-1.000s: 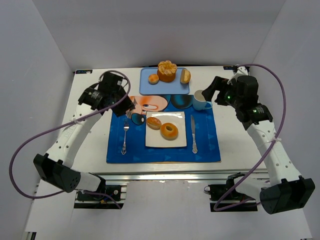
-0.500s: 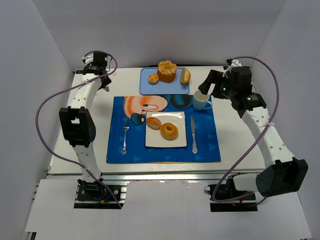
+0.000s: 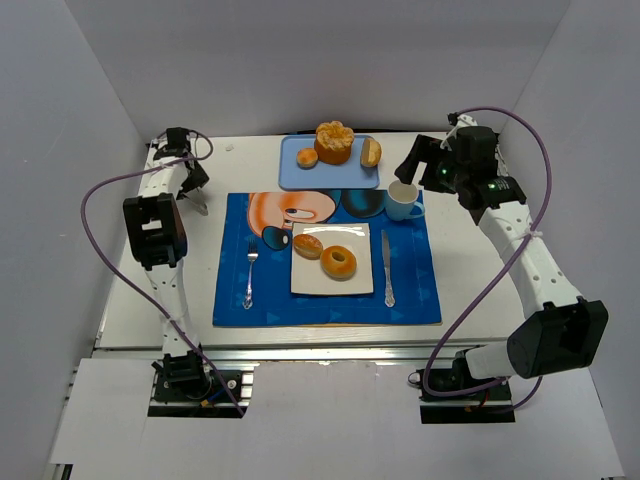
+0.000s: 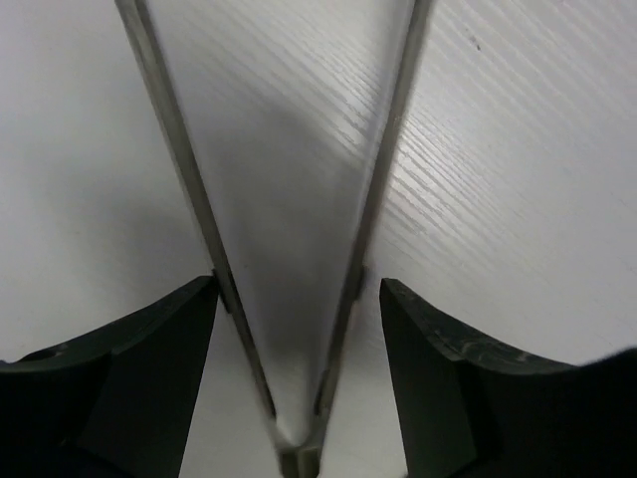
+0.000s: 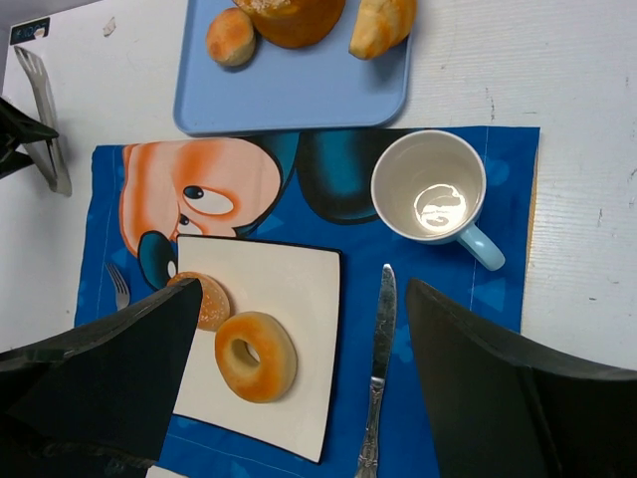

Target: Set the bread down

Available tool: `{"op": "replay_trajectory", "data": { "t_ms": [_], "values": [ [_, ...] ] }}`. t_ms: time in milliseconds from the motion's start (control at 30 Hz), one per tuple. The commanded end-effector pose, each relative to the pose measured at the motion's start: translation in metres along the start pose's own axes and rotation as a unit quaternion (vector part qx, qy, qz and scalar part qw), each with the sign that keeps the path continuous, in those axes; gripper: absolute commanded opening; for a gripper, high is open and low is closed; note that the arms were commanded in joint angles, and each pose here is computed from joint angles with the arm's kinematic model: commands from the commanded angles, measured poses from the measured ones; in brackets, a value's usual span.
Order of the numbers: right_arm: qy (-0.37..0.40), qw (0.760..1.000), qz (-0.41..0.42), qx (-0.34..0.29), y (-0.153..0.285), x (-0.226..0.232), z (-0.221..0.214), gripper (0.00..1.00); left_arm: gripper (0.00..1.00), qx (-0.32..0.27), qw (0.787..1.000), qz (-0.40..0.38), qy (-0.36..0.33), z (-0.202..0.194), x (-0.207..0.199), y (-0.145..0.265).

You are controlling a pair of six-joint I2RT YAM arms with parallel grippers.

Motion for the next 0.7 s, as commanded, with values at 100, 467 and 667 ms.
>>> {"op": "replay_trajectory", "data": {
  "t_ms": [100, 467, 667],
  "values": [
    [0.002, 1.000, 0.004, -0.003, 0.004, 0.005, 0.008, 0.89, 0.93, -0.030, 0.998, -0.063, 0.001, 0.032, -0.020, 0.030],
    [0.013, 0.999, 0.028, -0.013, 0.027, 0.018, 0.026, 0.89, 0.98, -0.135, 0.973, -0.153, 0.112, 0.091, 0.005, 0.232],
    [0.008, 0.999, 0.045, -0.004, 0.036, 0.019, 0.004, 0.90, 0.98, -0.164, 0.943, -0.225, 0.180, 0.020, 0.063, 0.313]
  ]
}}
Point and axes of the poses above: each gripper's point midway between its finger pads, its own y axis back along the fingers, its own x axis along the line the jaws close on, z = x × y, the point moved 5 cm from there along y, back along the fingers, and after that the axes turned 6 degrees about y, right-handed, at the moved point
